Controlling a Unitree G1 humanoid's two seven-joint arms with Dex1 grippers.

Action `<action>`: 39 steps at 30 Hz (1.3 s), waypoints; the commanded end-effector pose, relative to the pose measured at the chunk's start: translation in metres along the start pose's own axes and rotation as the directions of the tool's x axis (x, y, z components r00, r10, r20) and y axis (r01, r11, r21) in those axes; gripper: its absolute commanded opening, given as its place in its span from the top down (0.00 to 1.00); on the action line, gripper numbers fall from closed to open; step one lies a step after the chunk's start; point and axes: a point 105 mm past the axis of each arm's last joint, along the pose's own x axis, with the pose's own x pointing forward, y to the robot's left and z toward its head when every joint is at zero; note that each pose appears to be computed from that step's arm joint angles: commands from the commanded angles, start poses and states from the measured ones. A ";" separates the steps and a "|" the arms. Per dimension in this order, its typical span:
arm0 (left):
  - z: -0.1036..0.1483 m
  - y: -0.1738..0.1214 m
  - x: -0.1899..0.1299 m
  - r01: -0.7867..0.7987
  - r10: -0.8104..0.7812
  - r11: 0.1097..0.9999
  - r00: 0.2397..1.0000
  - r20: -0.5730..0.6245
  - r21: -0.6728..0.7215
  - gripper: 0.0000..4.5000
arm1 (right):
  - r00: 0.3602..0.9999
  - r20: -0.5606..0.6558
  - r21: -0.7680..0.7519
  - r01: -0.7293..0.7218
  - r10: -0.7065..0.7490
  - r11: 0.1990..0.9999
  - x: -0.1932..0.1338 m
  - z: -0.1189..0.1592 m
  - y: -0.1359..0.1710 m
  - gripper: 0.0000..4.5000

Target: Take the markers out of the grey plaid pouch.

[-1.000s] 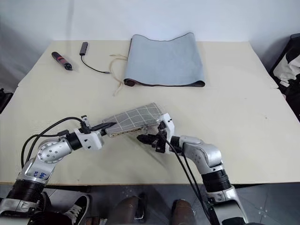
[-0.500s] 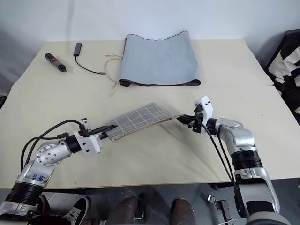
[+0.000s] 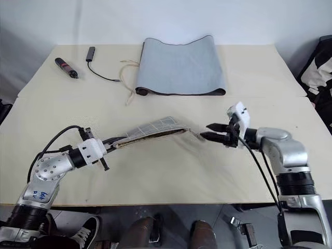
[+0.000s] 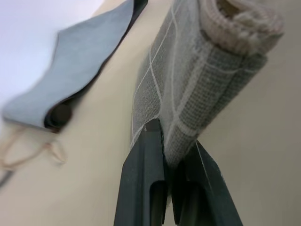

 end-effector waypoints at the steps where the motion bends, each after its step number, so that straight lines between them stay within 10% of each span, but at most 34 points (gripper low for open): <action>1: 0.020 0.006 0.003 0.004 0.000 0.998 0.997 0.074 -0.066 1.00 | 0.981 0.124 -0.075 -0.142 0.151 0.987 0.016 0.045 0.039 0.51; 8: 0.032 0.004 0.013 0.043 -0.033 0.995 0.994 0.105 -0.092 1.00 | 0.965 -0.044 -0.249 -0.260 0.257 0.933 0.051 0.028 0.083 1.00; 21: 0.044 -0.006 0.022 0.077 -0.066 0.994 0.989 0.132 -0.078 1.00 | 0.979 -0.098 -0.336 -0.202 0.179 0.920 0.061 0.012 0.064 1.00; 28: 0.070 -0.025 0.041 0.196 -0.160 0.966 0.966 0.202 -0.169 1.00 | 0.973 -0.226 -0.628 -0.185 0.050 0.756 0.073 0.001 0.051 1.00; 39: 0.073 -0.039 0.056 0.272 -0.231 0.940 0.952 0.202 -0.207 1.00 | 0.966 -0.257 -0.703 -0.213 0.037 0.679 0.079 -0.003 0.050 0.25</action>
